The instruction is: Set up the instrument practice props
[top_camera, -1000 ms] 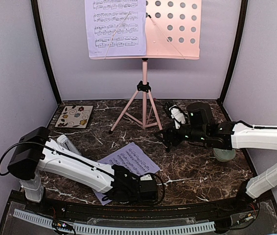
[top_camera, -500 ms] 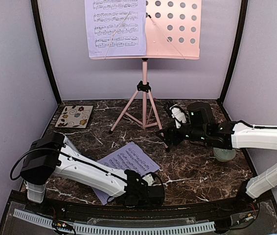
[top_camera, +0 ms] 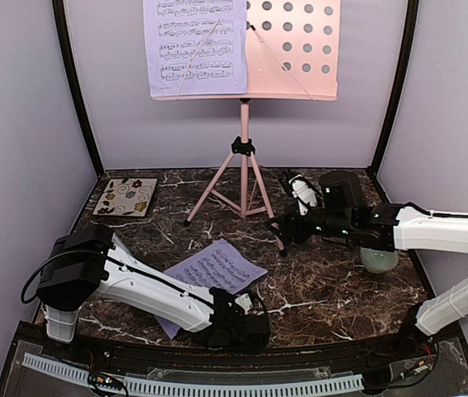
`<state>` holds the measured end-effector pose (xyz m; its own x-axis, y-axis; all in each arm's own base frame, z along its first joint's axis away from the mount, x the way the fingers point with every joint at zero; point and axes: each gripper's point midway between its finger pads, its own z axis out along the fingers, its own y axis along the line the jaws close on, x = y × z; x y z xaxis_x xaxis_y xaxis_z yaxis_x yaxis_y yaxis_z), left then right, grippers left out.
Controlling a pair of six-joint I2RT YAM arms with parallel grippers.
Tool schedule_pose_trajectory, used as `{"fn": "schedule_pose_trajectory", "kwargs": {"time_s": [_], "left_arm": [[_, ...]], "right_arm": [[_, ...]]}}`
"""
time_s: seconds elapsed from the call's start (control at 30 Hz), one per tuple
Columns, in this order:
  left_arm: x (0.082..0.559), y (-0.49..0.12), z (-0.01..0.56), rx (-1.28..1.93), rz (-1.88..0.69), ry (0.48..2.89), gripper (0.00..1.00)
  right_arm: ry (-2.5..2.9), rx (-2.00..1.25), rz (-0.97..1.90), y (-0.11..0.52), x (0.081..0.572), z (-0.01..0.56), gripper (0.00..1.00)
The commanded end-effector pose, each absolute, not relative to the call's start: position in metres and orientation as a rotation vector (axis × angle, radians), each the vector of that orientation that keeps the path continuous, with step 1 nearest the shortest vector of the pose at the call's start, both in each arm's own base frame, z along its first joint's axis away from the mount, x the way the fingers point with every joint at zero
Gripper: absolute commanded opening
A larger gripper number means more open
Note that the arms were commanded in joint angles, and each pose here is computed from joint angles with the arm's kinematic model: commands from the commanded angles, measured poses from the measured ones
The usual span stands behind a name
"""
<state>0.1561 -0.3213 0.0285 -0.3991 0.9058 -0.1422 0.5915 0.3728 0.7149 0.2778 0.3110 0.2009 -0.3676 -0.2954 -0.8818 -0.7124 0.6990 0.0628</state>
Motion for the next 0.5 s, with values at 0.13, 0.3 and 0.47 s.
{"fn": "schedule_pose_trajectory", "kwargs": {"time_s": [0.13, 0.3, 0.47], "left_arm": [[0.134, -0.363, 0.072, 1.496, 0.608, 1.863, 0.00], [0.111, -0.393, 0.078, 1.637, 0.535, 1.687, 0.00], [0.114, -0.383, 0.088, 1.682, 0.537, 1.493, 0.00]], "right_arm": [[1.888, -0.769, 0.633, 0.309, 0.282, 0.240, 0.77], [1.888, -0.741, 0.657, 0.294, 0.288, 0.253, 0.80], [1.937, -0.722, 0.732, 0.288, 0.285, 0.247, 0.81]]}}
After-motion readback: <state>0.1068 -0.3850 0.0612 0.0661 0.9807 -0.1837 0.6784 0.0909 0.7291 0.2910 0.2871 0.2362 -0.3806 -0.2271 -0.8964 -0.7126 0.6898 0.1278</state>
